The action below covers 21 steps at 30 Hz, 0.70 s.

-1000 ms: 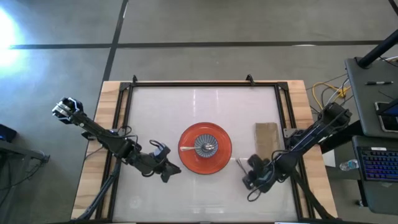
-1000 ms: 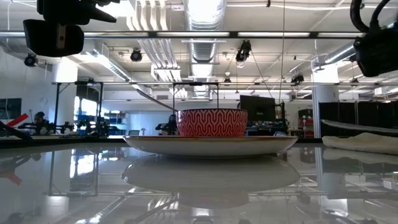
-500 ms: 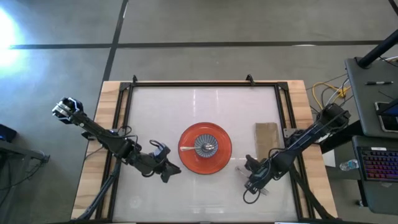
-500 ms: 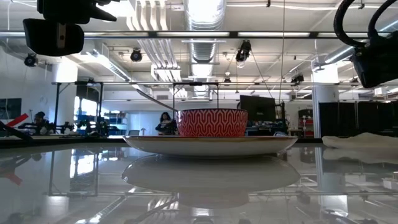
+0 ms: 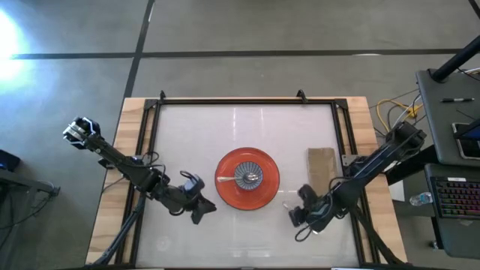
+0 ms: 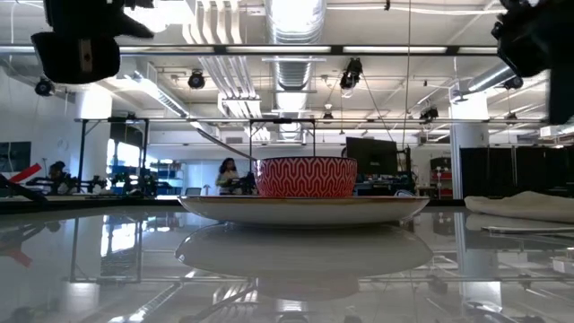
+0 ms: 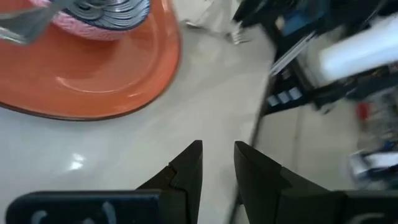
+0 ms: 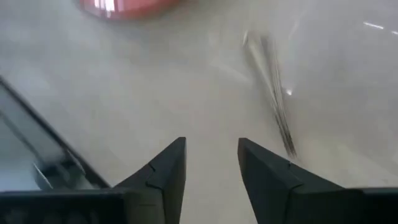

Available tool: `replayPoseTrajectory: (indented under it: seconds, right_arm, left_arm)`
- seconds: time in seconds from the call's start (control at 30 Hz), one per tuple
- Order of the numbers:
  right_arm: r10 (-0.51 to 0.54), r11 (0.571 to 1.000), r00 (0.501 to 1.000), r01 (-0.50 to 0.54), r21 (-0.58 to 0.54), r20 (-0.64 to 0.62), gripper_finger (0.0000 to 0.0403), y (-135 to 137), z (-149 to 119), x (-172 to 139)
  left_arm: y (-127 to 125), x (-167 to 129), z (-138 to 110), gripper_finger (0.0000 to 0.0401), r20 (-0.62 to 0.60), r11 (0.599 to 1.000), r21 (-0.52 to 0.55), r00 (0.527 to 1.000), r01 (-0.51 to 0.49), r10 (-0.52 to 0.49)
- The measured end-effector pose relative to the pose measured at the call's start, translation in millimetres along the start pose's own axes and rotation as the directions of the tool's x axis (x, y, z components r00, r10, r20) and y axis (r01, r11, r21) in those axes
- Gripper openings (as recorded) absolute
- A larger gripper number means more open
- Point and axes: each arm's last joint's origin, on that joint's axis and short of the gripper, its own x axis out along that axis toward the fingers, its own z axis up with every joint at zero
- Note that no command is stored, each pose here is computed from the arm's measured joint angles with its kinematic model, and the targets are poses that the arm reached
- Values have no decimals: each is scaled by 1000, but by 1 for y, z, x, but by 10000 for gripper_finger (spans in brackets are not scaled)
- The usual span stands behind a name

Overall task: Set table place
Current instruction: Move the fork beside the plate

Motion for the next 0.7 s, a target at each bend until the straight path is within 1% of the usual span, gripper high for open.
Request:
replayPoseTrajectory:
  seconds: [0.1,0.2,0.27,0.3,0.37,0.43,0.47,0.53,0.63,0.7]
  right_arm:
    - [-16,990,995,2,144,99,110,4,2,-6]
    - [-40,961,988,-2,276,148,60,6,2,-3]
    - [-72,940,983,12,340,167,24,5,2,5]
    - [-92,931,981,24,363,169,18,4,2,8]
    - [-128,920,979,57,387,161,13,5,5,14]
    - [-167,909,975,95,406,147,10,7,8,21]
    - [-202,902,970,130,411,137,9,7,10,24]
    - [-278,888,954,210,409,114,9,7,14,27]
    - [-392,853,916,328,405,84,9,3,16,30]
    - [-416,845,905,350,405,86,9,1,18,32]
  left_arm:
    - [8,0,-3,77,-31,991,109,996,-76,79]
    - [21,-3,-6,77,-74,958,223,977,-179,200]
    - [27,-6,-8,77,-101,942,251,961,-224,256]
    - [29,-7,-8,77,-113,935,263,955,-237,274]
    - [29,-10,-8,77,-132,931,288,953,-224,271]
    - [26,-11,-6,77,-129,935,298,962,-193,239]
    - [24,-12,-4,77,-122,940,293,968,-174,217]
    - [23,-11,0,77,-109,944,290,975,-156,194]
    - [20,-10,5,77,-88,952,273,981,-141,170]
    - [19,-10,8,77,-81,954,266,983,-137,164]
